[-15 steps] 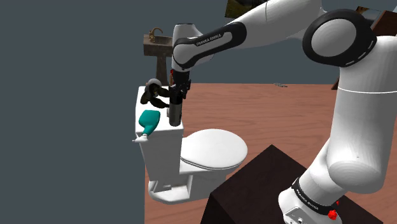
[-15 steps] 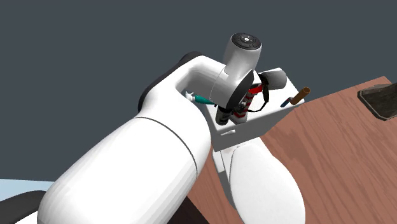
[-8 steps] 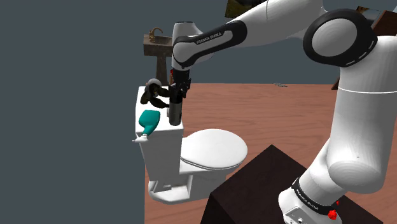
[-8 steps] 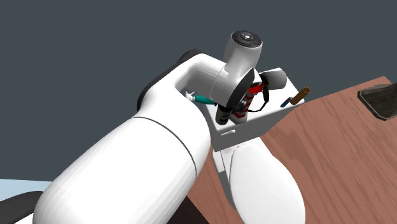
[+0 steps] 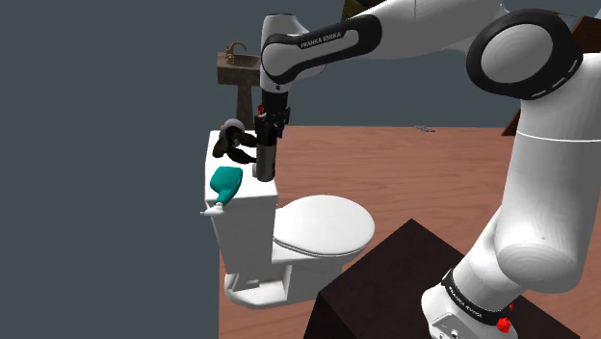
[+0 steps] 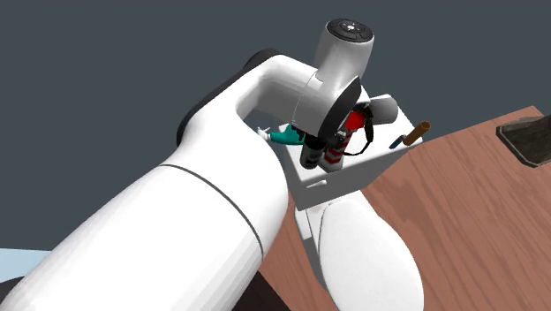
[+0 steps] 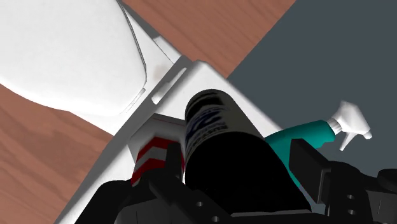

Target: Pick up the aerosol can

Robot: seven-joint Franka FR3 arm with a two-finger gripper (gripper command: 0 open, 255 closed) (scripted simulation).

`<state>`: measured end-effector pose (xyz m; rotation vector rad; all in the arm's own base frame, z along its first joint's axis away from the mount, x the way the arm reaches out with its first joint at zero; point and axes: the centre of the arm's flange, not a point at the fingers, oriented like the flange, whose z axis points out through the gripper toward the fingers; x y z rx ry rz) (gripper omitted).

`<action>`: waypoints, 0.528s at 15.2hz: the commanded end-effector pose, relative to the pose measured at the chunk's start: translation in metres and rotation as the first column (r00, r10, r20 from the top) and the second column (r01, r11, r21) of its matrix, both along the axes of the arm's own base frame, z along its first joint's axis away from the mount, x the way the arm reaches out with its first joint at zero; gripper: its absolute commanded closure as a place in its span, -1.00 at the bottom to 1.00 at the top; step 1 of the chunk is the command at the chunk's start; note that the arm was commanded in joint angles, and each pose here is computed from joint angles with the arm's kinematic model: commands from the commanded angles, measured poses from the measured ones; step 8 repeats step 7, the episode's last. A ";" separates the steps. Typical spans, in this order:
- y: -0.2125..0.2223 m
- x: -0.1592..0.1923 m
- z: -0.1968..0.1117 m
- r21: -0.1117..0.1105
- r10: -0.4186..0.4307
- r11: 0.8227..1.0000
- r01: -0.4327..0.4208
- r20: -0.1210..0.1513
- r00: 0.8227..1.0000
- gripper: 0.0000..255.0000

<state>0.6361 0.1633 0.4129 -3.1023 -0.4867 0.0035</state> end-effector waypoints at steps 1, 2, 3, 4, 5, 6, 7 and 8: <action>-0.001 -0.001 0.011 0.000 0.000 1.000 0.000 0.001 1.000 1.00; -0.001 -0.001 0.017 0.000 0.000 1.000 0.000 0.001 1.000 1.00; -0.001 -0.001 0.022 0.000 0.000 1.000 0.000 0.001 1.000 1.00; -0.001 -0.001 0.027 0.000 0.000 1.000 0.000 0.001 1.000 1.00; -0.001 -0.001 0.033 0.000 0.000 1.000 0.000 0.001 1.000 1.00; -0.001 -0.001 0.033 0.000 0.000 1.000 0.000 0.001 1.000 1.00; -0.001 -0.001 0.033 0.000 0.000 1.000 0.000 0.001 1.000 1.00; -0.001 -0.001 0.033 0.000 0.000 1.000 0.000 0.001 1.000 1.00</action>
